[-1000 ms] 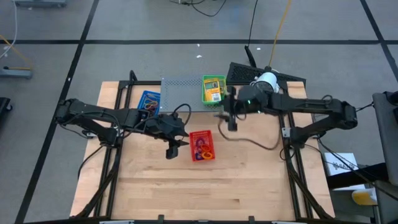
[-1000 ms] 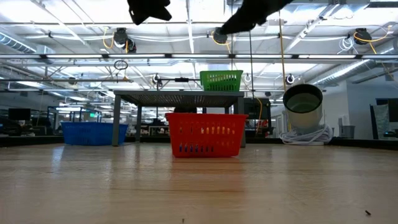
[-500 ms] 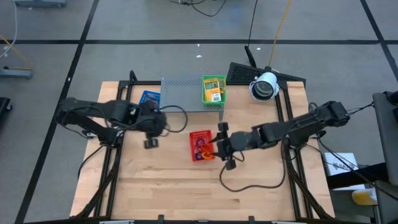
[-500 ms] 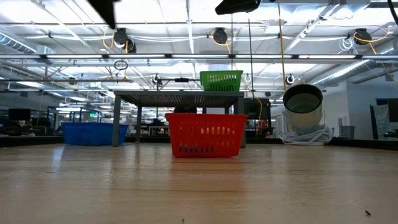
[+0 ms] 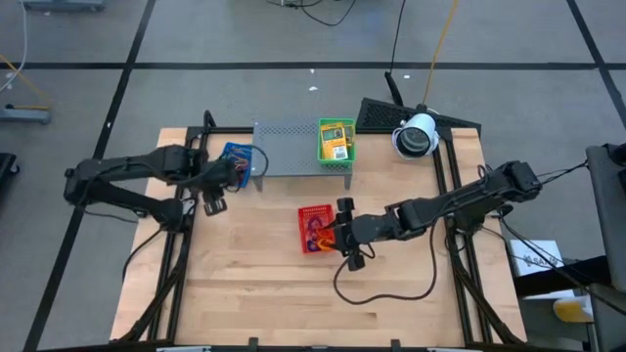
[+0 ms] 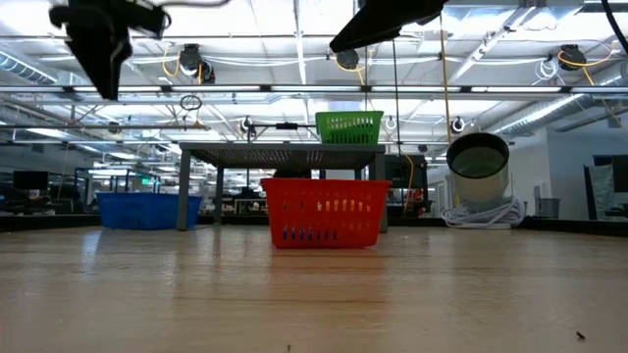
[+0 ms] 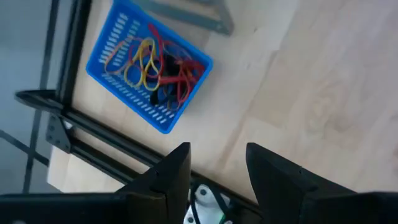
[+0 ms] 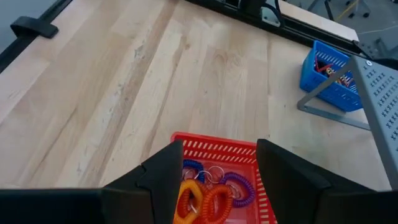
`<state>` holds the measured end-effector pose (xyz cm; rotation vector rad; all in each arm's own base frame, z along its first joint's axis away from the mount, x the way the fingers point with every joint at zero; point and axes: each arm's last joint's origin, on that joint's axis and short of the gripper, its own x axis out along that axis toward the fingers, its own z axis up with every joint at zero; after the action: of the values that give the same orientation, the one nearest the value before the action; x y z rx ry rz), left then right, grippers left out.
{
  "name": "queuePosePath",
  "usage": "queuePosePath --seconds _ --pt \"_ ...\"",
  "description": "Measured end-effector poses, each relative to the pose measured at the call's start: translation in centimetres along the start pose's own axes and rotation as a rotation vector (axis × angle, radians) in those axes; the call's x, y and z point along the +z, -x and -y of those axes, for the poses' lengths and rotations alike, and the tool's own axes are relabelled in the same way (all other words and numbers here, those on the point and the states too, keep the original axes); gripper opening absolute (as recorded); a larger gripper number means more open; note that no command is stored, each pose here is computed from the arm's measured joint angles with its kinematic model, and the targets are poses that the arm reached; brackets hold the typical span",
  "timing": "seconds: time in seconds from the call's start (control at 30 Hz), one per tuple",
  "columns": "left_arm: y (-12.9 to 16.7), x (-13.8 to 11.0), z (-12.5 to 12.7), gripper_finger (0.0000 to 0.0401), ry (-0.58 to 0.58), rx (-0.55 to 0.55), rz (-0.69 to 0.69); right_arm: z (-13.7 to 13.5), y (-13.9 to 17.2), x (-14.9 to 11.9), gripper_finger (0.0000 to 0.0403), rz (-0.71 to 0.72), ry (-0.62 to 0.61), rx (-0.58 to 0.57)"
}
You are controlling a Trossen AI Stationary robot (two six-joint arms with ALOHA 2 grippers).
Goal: Pick & Place Office Desk Supplies
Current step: Put the blue basket on the shelf
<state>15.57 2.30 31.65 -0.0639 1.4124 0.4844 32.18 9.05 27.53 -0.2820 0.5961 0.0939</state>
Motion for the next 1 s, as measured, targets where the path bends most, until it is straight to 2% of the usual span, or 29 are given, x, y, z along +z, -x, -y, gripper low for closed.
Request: queuePosePath --seconds 0.13,0.3,0.5,0.77,1.0 --pt "-2.5 0.5 -1.8 0.0166 0.021 -0.045 -0.017 -0.1 -0.2 -0.4 0.0196 0.012 0.018 -0.001" --pt "-6.1 1.6 -3.7 0.0166 -0.030 -0.116 -0.013 0.1 -0.7 -1.5 0.0196 0.014 0.033 -0.012" --pt "-10.0 2.1 -5.5 0.0166 -0.114 -0.172 -0.129 0.8 -1.0 -2.2 0.0196 -0.009 0.020 -0.028" --pt "-12.4 2.9 -6.5 0.0166 -0.209 -0.206 -0.204 0.9 -1.0 -2.2 0.0196 -0.006 0.018 -0.007" --pt "-13.0 3.1 -7.0 0.0166 -0.238 -0.206 -0.212 0.9 -1.0 -2.2 0.0196 -0.005 0.019 -0.006"
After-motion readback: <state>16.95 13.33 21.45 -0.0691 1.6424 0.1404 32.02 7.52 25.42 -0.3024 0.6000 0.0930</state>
